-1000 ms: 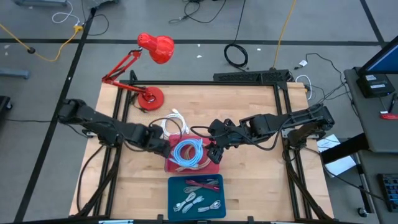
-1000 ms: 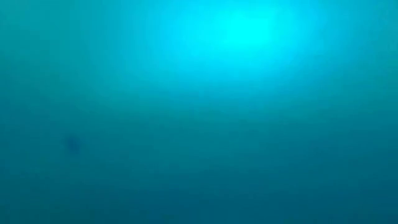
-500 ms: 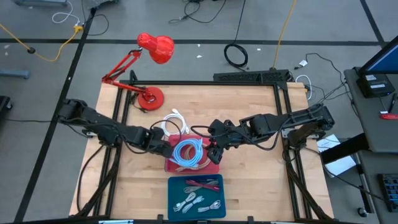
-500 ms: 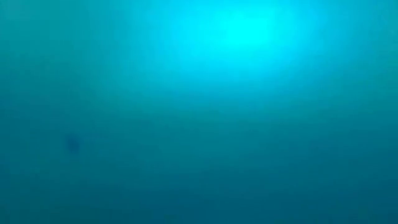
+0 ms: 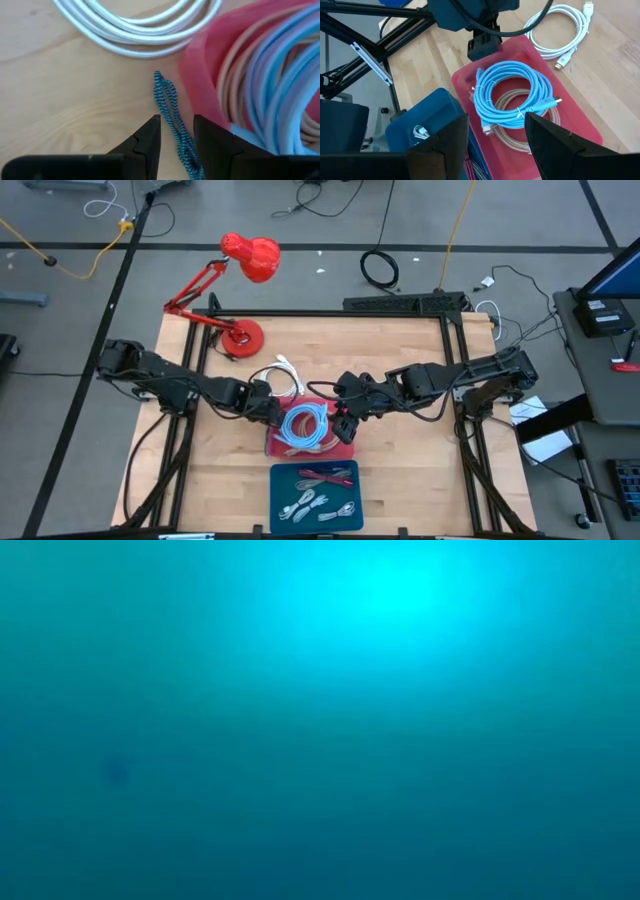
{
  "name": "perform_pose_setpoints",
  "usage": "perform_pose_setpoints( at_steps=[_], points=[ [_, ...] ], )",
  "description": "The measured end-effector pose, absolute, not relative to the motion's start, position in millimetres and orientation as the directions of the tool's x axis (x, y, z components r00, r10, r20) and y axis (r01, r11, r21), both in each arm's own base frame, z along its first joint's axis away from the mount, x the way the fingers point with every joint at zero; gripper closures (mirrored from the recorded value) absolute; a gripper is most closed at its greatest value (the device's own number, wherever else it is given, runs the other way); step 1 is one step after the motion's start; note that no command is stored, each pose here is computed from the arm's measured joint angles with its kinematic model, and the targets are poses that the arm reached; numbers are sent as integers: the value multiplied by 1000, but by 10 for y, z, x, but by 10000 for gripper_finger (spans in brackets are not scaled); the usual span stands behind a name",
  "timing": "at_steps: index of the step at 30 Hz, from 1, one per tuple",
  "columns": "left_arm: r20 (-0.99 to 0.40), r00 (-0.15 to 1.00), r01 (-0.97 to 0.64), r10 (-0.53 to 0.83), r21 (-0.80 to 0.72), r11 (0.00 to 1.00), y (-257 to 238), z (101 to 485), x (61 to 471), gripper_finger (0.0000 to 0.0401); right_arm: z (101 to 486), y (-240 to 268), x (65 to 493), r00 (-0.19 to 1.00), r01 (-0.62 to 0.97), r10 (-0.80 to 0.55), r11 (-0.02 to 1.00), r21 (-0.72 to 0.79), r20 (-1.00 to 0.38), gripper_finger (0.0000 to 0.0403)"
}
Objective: Pick & Place USB Port
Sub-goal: Put the blue and black charger cable into the blue bin
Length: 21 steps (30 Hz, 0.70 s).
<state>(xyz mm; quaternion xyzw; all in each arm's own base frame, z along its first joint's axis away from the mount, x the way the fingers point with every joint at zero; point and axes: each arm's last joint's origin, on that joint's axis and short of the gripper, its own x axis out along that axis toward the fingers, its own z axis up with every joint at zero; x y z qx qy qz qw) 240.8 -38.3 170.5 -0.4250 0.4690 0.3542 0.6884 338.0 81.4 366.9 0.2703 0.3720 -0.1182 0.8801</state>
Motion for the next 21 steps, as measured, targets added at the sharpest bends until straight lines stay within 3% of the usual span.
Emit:
perform_pose_setpoints(
  at_steps=[9,11,15,21],
  points=[
    [-972,233,-895,35,-200,398,-362,1456,2515,284,3670,828,3377,696,406,-4,828,388,-718,218],
    [-978,208,-900,17,-185,393,-370,1407,2523,304,3670,834,3375,696,404,-3,828,388,-718,218],
    [-983,181,-887,4,-162,433,-389,1388,2508,385,3672,857,3372,698,398,2,831,390,-716,218],
    [-991,137,-889,-11,-127,440,-394,1627,2287,395,3680,879,3375,707,396,3,827,399,-707,218]
  ],
)
